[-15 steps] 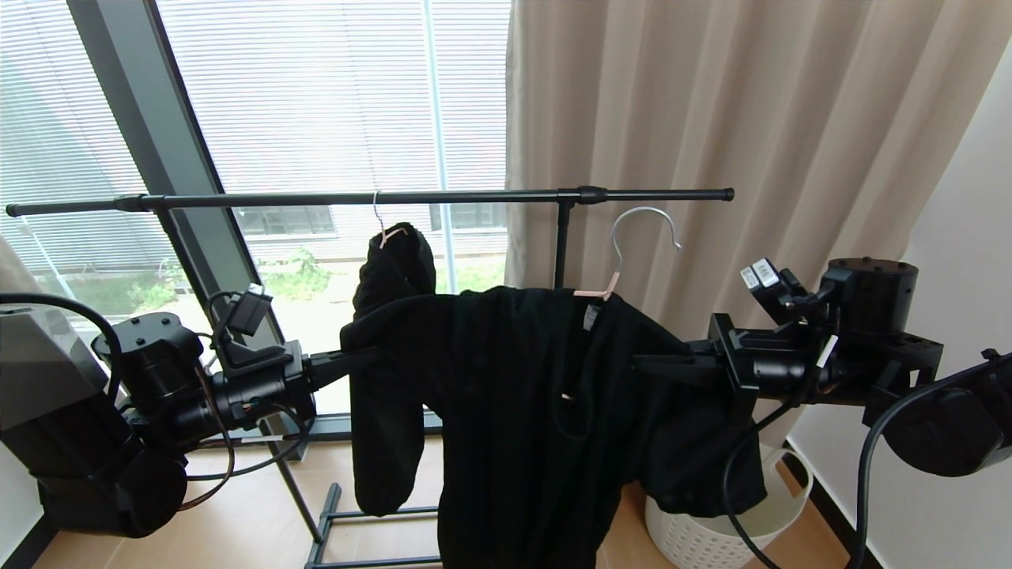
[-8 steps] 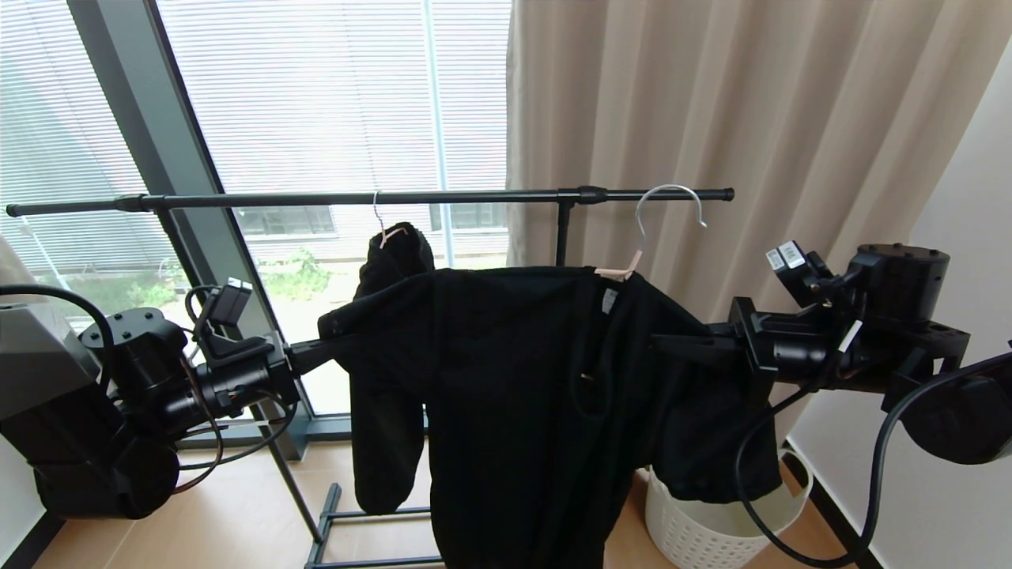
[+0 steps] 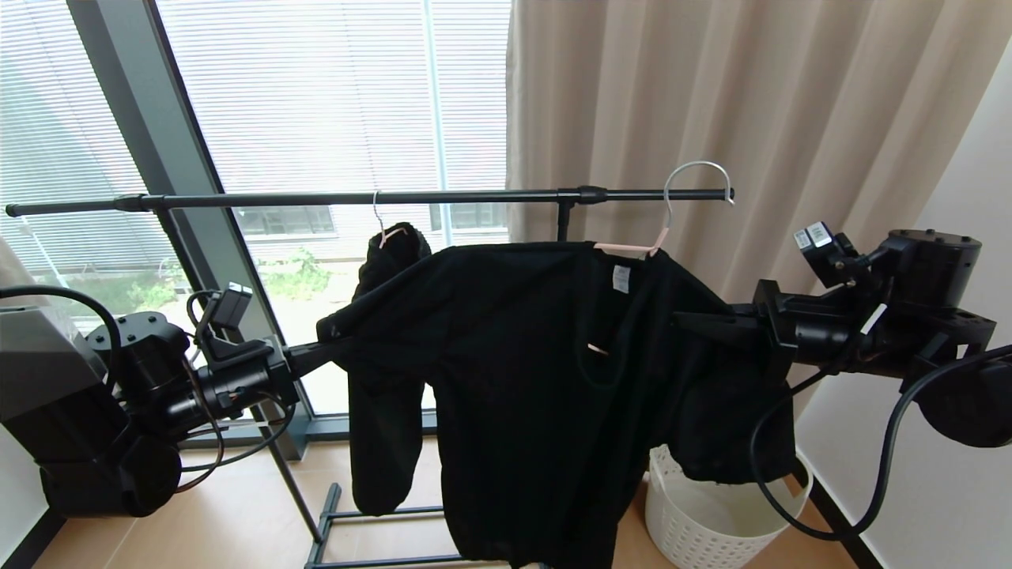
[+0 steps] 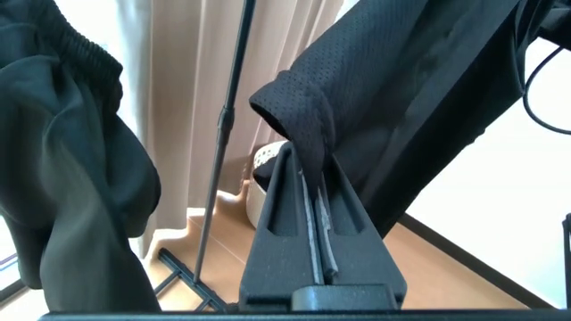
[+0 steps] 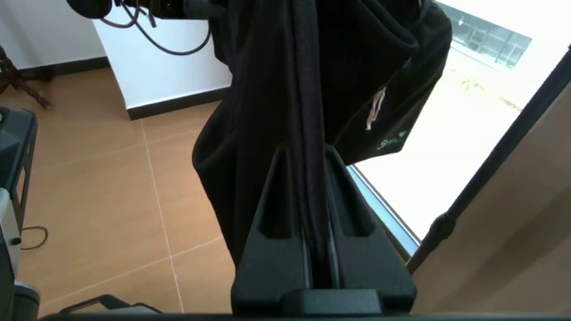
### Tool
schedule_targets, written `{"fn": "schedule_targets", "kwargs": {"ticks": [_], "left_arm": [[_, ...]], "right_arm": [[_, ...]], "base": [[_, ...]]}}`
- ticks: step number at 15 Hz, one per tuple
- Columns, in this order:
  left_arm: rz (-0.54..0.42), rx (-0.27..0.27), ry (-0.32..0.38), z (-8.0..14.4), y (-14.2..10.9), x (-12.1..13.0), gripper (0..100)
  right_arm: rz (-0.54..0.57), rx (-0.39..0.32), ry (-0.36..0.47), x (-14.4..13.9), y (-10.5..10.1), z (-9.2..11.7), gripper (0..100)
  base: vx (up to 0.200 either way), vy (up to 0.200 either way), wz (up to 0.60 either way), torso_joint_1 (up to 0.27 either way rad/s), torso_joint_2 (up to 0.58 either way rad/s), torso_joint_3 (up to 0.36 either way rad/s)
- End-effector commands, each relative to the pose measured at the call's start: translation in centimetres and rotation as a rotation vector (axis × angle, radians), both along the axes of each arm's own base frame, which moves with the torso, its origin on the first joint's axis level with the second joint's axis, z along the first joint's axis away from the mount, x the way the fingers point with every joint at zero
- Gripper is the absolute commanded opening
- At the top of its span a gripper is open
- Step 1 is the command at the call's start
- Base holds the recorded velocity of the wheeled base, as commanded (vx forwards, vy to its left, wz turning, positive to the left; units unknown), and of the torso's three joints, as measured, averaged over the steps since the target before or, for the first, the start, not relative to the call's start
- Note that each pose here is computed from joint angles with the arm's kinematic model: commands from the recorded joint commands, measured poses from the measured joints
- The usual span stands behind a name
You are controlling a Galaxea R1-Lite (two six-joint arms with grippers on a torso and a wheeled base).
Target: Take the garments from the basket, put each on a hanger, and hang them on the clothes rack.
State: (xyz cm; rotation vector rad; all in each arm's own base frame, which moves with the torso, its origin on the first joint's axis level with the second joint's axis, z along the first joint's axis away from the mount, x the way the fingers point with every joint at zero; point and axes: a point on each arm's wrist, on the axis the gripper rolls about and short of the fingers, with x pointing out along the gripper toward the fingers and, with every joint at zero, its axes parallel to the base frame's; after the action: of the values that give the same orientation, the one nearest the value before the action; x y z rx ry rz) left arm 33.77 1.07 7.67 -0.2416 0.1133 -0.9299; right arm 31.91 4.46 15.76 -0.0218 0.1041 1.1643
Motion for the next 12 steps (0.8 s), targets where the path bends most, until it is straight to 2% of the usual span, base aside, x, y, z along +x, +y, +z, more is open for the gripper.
{"fn": "schedule_targets", "kwargs": {"ticks": [1, 12], "left_arm": [[0.002, -0.001, 0.002, -0.09, 0.07, 0.02, 0], [-0.001, -0.001, 0.010, -0.08, 0.03, 0.20, 0]], "right_arm": [[-0.014, 0.005, -0.003, 0.02, -0.41, 0.34, 0], [-0.031, 0.017, 0.002, 0.38, -1.22, 0.70, 0]], "base": [[0.000, 0.000, 0.00, 0.000, 0.00, 0.000], [0.000, 0.000, 0.00, 0.000, 0.00, 0.000]]}}
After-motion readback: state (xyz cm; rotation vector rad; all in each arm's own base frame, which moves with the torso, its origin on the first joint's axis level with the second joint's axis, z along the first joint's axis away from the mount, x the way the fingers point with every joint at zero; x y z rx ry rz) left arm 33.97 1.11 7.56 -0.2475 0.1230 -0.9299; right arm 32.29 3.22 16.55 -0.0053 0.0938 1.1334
